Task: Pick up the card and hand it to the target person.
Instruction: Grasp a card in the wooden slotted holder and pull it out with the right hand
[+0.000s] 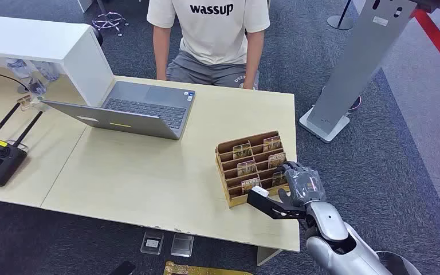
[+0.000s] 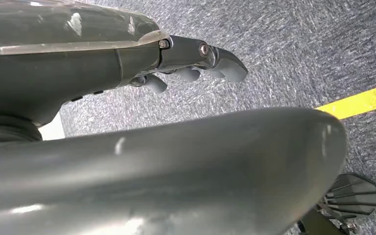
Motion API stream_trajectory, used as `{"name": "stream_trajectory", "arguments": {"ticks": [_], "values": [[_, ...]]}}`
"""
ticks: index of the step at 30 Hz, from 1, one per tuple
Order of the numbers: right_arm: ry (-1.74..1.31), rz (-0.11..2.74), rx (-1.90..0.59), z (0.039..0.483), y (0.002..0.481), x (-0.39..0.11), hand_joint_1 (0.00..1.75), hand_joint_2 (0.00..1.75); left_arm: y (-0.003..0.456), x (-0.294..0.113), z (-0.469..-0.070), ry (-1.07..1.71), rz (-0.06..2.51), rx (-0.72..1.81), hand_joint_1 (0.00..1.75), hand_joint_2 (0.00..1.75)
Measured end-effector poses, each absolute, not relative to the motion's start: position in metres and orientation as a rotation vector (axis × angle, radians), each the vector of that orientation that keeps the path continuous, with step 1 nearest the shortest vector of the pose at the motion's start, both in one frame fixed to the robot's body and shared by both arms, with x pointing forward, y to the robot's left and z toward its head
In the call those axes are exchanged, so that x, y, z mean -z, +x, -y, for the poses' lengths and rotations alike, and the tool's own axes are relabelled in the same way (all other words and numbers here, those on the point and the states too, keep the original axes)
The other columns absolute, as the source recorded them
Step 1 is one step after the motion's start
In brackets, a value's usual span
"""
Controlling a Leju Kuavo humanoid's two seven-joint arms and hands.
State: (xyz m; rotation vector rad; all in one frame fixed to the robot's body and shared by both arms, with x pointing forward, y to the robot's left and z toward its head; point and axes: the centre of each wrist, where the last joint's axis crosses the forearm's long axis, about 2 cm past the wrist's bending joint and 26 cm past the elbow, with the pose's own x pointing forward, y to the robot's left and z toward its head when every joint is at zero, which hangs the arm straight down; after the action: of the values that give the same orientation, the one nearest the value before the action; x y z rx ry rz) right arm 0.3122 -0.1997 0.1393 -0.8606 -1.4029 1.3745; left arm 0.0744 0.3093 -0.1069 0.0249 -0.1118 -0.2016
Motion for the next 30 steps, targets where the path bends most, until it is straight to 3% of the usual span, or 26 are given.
{"name": "stream_trajectory", "arguments": {"ticks": [16, 28, 30], "values": [[-0.877, 1.398, -1.368, 0.2000, 0.3135, -0.1402, 0.99, 1.75, 0.0745, 0.1069, -0.3090, 0.024, 0.110, 0.207, 0.00, 0.00], [-0.889, 1.408, -1.363, 0.1989, 0.3134, -0.1426, 1.70, 1.75, 0.0745, 0.1069, -0.3089, 0.019, 0.108, 0.209, 0.00, 0.00], [-0.888, 1.411, -1.363, 0.1986, 0.3133, -0.1430, 1.74, 1.75, 0.0745, 0.1069, -0.3089, 0.016, 0.108, 0.210, 0.00, 0.00]]}}
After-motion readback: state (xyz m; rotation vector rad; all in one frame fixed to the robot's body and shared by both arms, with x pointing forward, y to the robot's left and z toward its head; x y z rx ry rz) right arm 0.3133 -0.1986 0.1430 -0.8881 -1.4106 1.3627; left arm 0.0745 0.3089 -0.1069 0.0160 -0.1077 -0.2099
